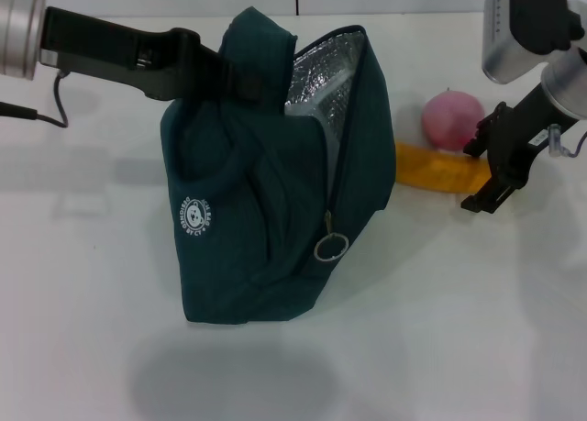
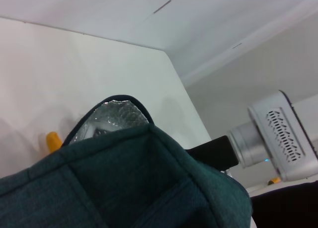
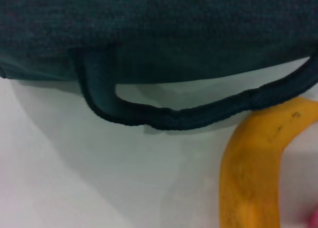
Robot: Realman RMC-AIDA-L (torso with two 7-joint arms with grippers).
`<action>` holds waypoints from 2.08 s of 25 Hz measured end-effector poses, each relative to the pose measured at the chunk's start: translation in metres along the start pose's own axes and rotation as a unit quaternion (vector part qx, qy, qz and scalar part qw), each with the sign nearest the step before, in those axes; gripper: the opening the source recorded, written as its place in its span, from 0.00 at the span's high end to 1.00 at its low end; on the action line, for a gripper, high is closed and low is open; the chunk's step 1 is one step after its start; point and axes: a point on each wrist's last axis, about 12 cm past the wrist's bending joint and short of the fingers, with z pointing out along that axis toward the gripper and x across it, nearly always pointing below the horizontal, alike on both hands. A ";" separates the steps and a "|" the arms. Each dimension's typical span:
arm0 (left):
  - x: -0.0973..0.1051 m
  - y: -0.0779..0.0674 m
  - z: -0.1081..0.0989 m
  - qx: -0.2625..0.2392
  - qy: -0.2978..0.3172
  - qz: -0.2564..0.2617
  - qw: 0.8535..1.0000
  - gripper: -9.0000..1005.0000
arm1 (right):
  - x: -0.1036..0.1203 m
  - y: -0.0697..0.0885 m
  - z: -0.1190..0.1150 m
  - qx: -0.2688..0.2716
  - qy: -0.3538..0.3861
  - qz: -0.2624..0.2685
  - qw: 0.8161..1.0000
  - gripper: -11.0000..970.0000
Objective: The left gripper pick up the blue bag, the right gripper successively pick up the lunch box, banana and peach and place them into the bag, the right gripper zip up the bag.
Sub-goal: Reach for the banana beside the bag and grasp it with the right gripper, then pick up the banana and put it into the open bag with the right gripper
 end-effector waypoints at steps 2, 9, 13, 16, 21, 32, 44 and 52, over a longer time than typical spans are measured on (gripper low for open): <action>0.000 0.000 0.001 0.001 0.001 0.001 1.000 0.96 | 0.000 0.000 0.004 0.004 0.000 -0.001 1.000 0.10; 0.000 0.000 0.002 0.000 0.002 0.001 1.000 0.96 | 0.001 -0.001 0.010 0.018 0.010 -0.008 1.000 0.10; -0.001 -0.001 0.002 0.000 0.002 0.003 1.000 0.96 | 0.000 -0.001 0.010 0.019 0.010 -0.009 1.000 0.11; -0.003 -0.002 0.003 -0.001 0.001 0.006 1.000 0.96 | 0.000 -0.001 0.010 0.020 0.009 -0.011 1.000 0.11; -0.004 -0.002 0.003 -0.002 0.001 0.007 1.000 0.96 | -0.001 0.001 0.013 0.018 0.008 -0.015 1.000 0.11; -0.003 0.000 0.000 -0.006 -0.001 0.005 1.000 0.96 | -0.003 0.000 0.014 0.028 0.003 -0.015 0.999 0.39; -0.003 0.000 -0.001 -0.003 -0.004 0.004 1.000 0.96 | -0.002 -0.003 -0.014 0.029 -0.038 -0.001 0.999 0.54; -0.002 0.001 -0.002 -0.002 -0.007 0.002 1.000 0.96 | 0.009 -0.017 -0.069 0.044 -0.154 0.061 0.985 0.54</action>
